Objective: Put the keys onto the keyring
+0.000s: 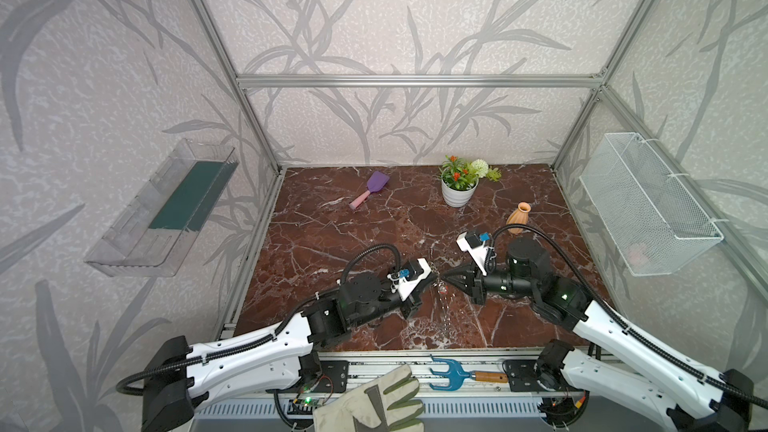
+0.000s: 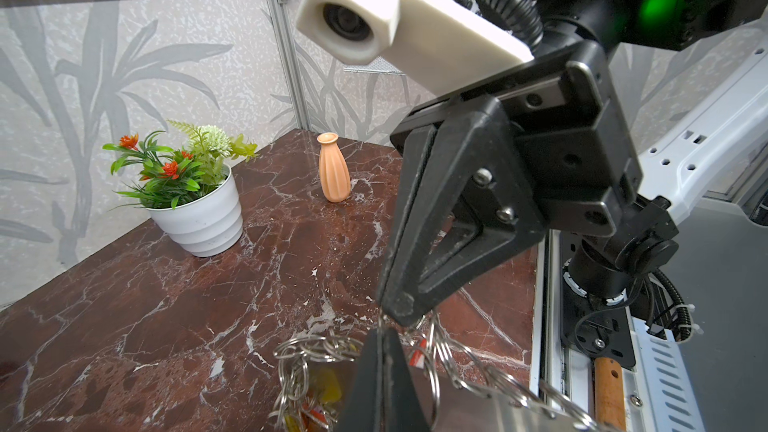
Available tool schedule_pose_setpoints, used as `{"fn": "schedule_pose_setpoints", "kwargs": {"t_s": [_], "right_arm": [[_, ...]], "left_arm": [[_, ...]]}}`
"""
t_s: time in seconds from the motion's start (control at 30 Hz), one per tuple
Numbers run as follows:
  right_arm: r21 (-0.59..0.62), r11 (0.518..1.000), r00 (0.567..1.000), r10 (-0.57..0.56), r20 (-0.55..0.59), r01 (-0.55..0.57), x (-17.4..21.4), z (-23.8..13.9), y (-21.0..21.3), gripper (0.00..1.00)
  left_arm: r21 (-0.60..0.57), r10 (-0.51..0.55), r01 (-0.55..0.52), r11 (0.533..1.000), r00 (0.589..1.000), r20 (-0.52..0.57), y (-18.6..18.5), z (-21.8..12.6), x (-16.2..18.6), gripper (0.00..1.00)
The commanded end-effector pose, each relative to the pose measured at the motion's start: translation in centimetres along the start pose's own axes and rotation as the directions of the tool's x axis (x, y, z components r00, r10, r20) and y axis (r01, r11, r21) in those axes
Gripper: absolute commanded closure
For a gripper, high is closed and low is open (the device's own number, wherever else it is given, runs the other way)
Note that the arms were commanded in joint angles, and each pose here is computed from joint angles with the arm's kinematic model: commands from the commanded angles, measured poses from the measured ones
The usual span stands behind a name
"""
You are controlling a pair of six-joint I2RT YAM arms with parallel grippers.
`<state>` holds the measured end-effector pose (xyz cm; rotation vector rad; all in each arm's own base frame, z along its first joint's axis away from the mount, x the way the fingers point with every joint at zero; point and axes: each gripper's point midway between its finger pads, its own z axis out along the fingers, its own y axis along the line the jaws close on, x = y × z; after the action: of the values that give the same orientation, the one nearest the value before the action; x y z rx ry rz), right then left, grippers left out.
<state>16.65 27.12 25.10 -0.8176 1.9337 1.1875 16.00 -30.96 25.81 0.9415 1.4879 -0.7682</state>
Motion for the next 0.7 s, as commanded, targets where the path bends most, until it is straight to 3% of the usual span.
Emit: {"fn": "schedule_pose_setpoints", "kwargs": {"t_s": [0.0, 0.3, 0.67], "right_arm": [[-0.045, 0.999, 1.0, 0.018, 0.002, -0.018, 0.1, 0.5, 0.4, 1.0], [-0.1, 0.994, 0.997, 0.053, 0.057, -0.048, -1.6, -0.2, 0.7, 1.0], [-0.186, 0.981, 0.993, 0.074, 0.088, -0.057, -3.3, -0.6, 1.8, 0.92]], "left_arm": [[0.005, -0.026, 0.026, 1.0, 0.984, 0.178, 0.1, -0.8, -4.5, 1.0], [-0.042, -0.067, 0.082, 0.996, 0.956, 0.286, 1.2, -1.8, -5.5, 1.0], [-0.033, -0.091, 0.113, 0.993, 0.912, 0.4, 1.3, -3.1, -7.0, 1.0]]}}
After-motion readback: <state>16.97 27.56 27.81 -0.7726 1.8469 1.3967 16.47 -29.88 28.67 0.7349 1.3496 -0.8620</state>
